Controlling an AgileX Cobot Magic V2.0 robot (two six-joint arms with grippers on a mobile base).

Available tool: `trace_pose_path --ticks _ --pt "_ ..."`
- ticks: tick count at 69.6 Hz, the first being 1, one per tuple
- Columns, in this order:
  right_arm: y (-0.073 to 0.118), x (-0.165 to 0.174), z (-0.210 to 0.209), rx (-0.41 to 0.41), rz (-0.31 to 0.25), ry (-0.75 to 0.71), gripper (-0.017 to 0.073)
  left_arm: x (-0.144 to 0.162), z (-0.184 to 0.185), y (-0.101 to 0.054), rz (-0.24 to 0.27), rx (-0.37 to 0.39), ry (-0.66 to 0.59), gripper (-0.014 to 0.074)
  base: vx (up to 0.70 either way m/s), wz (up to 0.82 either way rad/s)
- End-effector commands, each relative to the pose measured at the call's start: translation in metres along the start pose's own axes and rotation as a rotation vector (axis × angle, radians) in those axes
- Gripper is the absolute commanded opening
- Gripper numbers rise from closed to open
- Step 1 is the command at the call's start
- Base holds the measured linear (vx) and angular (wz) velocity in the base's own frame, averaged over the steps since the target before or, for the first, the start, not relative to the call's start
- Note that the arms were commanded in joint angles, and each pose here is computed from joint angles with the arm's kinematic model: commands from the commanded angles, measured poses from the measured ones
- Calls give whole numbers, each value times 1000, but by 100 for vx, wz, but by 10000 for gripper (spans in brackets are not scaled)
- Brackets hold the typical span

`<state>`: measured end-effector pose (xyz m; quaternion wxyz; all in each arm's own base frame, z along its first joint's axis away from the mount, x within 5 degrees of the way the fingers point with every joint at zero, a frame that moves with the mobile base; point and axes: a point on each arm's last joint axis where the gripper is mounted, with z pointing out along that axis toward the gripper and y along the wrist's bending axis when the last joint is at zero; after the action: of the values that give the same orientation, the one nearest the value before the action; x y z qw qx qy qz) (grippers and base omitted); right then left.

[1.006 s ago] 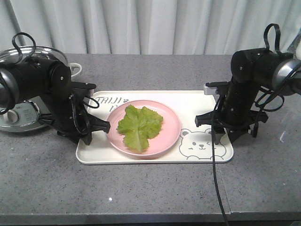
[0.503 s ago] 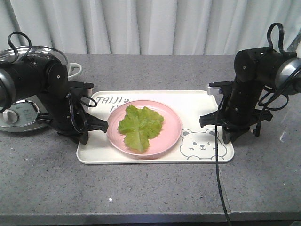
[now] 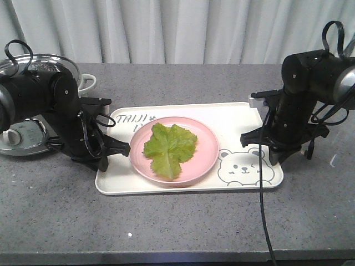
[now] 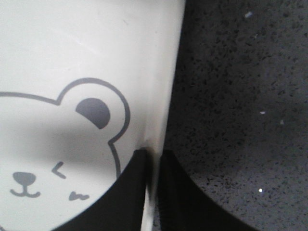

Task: Transfer vegetables to tray and serve
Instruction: 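Lift the tray with both grippers off the counter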

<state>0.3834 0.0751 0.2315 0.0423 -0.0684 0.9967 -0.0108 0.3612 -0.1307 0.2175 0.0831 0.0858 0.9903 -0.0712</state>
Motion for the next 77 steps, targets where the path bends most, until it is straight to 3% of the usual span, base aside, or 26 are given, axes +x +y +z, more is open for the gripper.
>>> trace_pose_path --ticks 1,33,77 --pt "4 1 -40 -41 -15 -140 -10 0 -25 -21 21 95 -51 -8 0 0" --pt "3 9 -57 -42 -15 -147 -10 -20 -74 -40 58 213 -122 -8 0 0" --pt "-1 22 -100 -33 -20 -308 -10 -26 -116 -46 106 231 -203 -7 0 0"
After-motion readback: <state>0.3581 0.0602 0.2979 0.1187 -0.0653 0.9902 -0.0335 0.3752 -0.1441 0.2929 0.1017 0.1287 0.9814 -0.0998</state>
